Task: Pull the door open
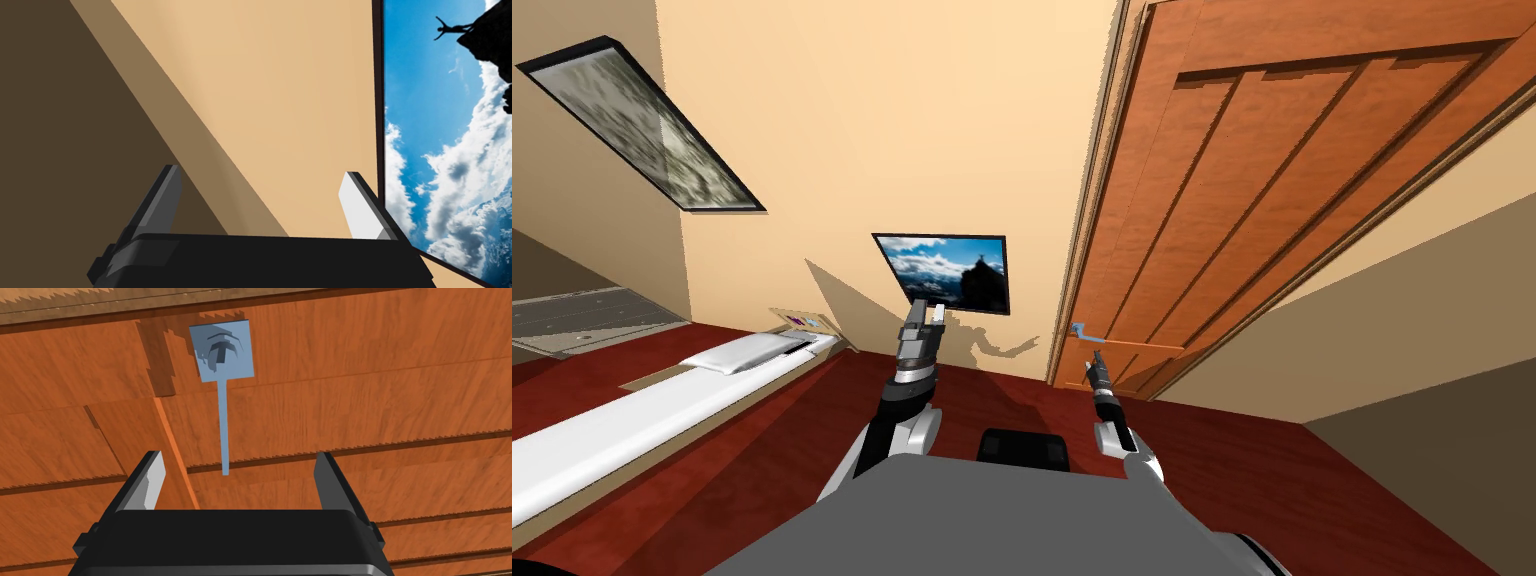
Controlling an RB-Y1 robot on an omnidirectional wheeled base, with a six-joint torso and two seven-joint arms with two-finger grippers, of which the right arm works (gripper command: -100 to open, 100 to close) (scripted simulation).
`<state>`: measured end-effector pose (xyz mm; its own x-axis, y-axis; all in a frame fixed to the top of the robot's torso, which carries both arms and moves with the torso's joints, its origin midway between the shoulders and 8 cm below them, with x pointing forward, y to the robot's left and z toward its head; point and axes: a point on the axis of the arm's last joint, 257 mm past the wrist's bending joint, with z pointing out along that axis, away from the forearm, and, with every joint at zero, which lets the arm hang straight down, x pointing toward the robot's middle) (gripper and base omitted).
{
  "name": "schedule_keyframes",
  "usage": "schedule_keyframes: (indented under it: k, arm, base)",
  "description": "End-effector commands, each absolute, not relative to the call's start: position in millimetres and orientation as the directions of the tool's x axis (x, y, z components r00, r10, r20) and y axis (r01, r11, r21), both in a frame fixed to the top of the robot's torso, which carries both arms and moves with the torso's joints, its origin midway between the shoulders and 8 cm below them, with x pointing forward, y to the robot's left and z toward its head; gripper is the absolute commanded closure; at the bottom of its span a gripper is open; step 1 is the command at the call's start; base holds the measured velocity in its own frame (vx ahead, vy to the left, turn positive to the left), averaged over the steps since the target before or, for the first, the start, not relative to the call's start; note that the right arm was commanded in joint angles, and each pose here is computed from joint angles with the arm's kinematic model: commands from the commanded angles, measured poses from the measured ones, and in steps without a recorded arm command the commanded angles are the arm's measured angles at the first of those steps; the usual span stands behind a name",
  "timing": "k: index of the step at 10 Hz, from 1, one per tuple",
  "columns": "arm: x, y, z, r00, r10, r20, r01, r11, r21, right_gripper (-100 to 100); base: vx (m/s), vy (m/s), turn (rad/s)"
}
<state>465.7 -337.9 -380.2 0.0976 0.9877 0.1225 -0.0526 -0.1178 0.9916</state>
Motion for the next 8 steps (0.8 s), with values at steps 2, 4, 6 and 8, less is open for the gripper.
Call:
schedule_keyframes:
  k: [2, 4, 6, 8]
  arm:
    - [464, -343, -389, 0.108, 0.986, 0.126, -0.033, -0.123, 0.992, -100]
    - [462, -347, -396, 0.117, 0.985, 0.128, -0.015, -0.127, 0.992, -100]
    - [454, -364, -396, 0.135, 0.982, 0.129, -0.021, -0.127, 0.992, -100]
    - [444, -384, -397, 0.158, 0.979, 0.130, -0.024, -0.128, 0.992, -100]
  base:
    - [0.001, -0.064, 0.082]
    - [-0.001, -0.064, 0.121]
    - [0.060, 0.003, 0.084]
    - [0.205, 0.043, 0.132]
